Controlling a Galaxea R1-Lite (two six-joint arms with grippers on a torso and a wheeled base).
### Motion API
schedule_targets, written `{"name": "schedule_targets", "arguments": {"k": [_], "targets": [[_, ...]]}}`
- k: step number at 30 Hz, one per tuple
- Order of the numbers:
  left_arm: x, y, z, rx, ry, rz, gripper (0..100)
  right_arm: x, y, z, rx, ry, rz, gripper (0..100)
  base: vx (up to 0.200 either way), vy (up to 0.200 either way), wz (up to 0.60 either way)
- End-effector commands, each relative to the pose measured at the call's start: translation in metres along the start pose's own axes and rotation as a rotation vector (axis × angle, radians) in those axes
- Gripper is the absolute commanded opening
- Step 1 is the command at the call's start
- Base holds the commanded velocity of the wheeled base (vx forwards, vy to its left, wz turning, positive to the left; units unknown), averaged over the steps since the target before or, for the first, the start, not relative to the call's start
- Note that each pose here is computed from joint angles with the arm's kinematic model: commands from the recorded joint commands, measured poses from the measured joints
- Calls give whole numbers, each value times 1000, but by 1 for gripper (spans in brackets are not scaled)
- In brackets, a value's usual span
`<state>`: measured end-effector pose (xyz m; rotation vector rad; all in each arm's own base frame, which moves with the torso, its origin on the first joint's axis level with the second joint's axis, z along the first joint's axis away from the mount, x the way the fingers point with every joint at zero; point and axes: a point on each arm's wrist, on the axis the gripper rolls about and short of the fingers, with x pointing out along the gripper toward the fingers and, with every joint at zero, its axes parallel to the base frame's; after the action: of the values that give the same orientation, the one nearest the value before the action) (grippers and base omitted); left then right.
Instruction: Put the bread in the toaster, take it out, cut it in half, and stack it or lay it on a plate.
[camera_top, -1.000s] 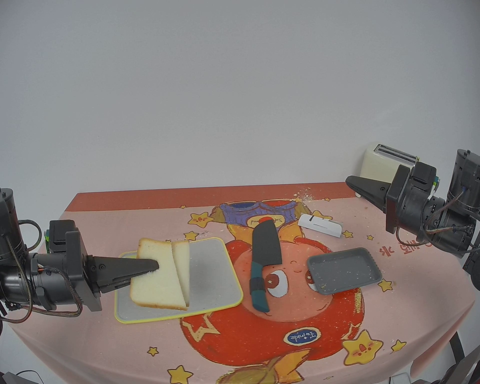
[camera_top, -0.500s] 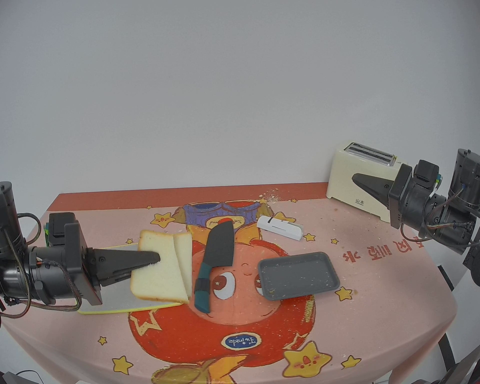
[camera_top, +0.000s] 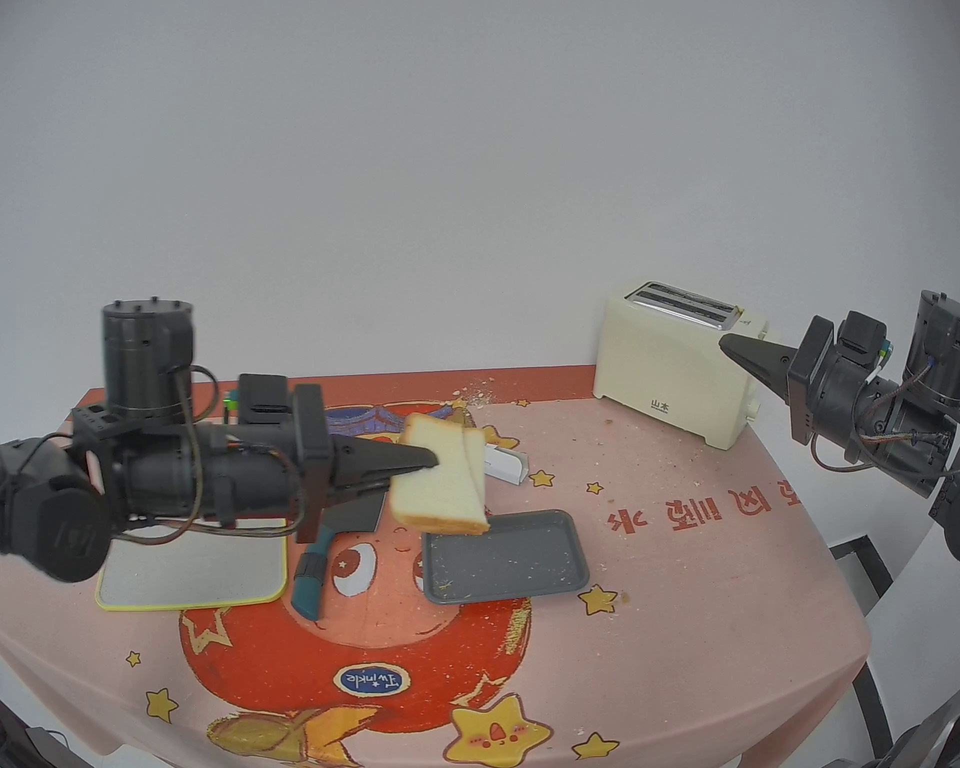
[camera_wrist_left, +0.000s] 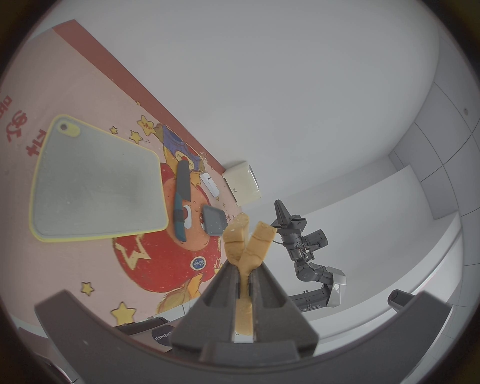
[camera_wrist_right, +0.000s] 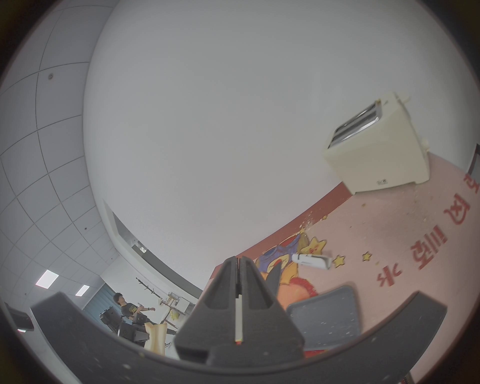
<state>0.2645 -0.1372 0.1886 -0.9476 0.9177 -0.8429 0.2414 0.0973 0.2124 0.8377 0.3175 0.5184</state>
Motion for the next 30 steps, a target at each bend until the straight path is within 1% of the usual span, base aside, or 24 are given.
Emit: {"name": "schedule_targets", "arguments": {"k": [1,2,3,5,6,10,14,15,18,22,26,30], "targets": [[64,53,17,-88,86,94,0,-2,5,5,-4,-21,15,0,0,0,0],[70,63,18,-106,97,112,0,-4,6,5,-5,-24,19,0,0,0,0],[73,66,18,-112,102,117,0,-4,6,5,-5,-23,20,0,0,0,0],[77,72,20,-113,97,115,0,-4,5,5,-5,-21,17,0,0,0,0],[78,73,20,-113,95,110,0,-4,5,5,-5,-21,17,0,0,0,0],[87,81,21,-106,95,100,0,-3,4,4,-3,-19,13,0,0,0,0],[93,81,18,-106,111,99,0,-3,4,4,-3,-18,12,0,0,0,0],[98,87,16,-117,124,113,0,-3,3,5,-3,-21,9,0,0,0,0],[100,91,11,-129,140,126,0,-3,2,6,-2,-23,6,0,0,0,0],[100,92,11,-134,141,130,0,-2,1,6,-2,-24,3,0,0,0,0],[102,94,11,-159,140,132,0,-3,1,6,-2,-23,4,0,0,0,0],[103,94,12,-165,138,130,0,-3,2,6,-2,-26,5,0,0,0,0]]}}
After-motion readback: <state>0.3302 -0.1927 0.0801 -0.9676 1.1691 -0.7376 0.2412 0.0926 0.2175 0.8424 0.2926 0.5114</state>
